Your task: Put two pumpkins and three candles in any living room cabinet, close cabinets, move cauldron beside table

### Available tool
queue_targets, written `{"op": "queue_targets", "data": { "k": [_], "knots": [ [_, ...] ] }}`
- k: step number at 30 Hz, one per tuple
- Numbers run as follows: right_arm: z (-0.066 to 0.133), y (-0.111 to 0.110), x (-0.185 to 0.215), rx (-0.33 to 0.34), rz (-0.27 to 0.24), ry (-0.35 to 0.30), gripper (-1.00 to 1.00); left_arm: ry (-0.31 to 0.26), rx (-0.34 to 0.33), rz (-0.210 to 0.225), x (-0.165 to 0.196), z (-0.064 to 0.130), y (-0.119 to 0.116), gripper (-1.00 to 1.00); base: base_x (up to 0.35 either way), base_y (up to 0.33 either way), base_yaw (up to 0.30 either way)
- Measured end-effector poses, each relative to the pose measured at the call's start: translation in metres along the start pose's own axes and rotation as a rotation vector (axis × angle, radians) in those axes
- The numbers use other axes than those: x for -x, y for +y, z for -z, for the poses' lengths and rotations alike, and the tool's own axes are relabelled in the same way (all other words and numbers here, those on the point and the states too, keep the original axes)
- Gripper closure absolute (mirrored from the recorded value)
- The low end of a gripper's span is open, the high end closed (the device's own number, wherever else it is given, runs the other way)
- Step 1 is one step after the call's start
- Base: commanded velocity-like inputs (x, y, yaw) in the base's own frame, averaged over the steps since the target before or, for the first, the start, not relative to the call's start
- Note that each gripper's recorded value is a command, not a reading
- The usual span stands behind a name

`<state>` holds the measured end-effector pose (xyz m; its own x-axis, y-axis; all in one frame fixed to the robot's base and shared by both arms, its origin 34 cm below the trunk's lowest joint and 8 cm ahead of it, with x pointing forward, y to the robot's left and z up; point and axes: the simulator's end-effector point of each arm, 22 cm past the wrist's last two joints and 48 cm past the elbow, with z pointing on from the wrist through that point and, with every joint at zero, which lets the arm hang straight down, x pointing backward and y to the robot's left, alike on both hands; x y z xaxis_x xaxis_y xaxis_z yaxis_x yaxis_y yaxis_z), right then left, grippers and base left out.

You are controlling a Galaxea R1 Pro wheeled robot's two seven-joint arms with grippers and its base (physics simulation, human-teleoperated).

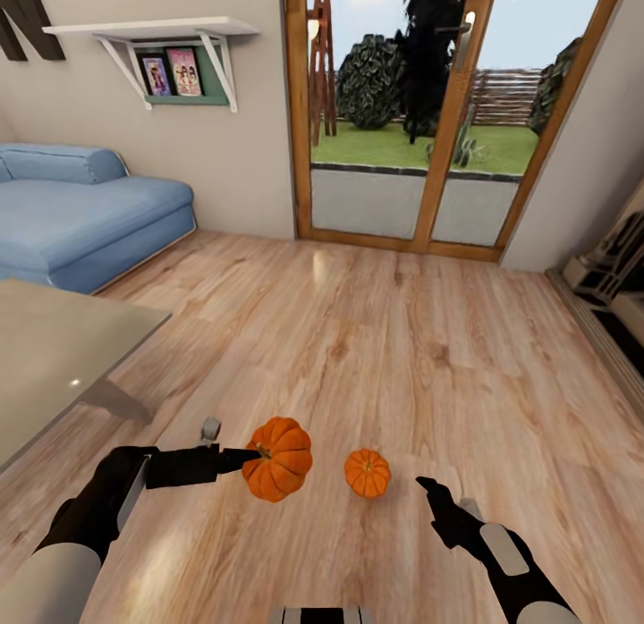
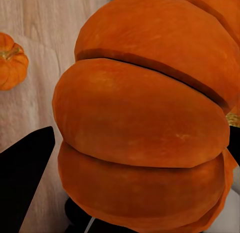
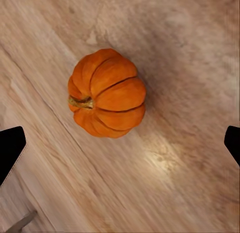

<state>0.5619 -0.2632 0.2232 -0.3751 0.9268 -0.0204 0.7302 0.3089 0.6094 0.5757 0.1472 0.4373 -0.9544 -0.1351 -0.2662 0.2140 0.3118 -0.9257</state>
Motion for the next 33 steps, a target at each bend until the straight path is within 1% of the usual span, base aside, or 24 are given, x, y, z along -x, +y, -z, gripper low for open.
{"op": "queue_targets", "data": {
  "k": [19,26,33],
  "knots": [
    [-0.0007,-0.0018,-0.003,-0.006,0.002,0.005,-1.0,-0.002,-0.003,0.001,0.0005,0.0005,-0.0007,1.0,0.161,0.0,0.0],
    [-0.0008,-0.002,-0.003,-0.006,0.003,0.006,-1.0,-0.001,-0.005,0.002,0.0007,-0.0004,-0.0013,1.0,0.093,0.0,0.0],
    [-0.0011,-0.002,-0.0041,-0.01,0.01,0.01,-1.0,-0.002,-0.007,-0.002,0.0009,-0.0006,-0.0016,1.0,0.009,0.0,0.0]
  ]
}}
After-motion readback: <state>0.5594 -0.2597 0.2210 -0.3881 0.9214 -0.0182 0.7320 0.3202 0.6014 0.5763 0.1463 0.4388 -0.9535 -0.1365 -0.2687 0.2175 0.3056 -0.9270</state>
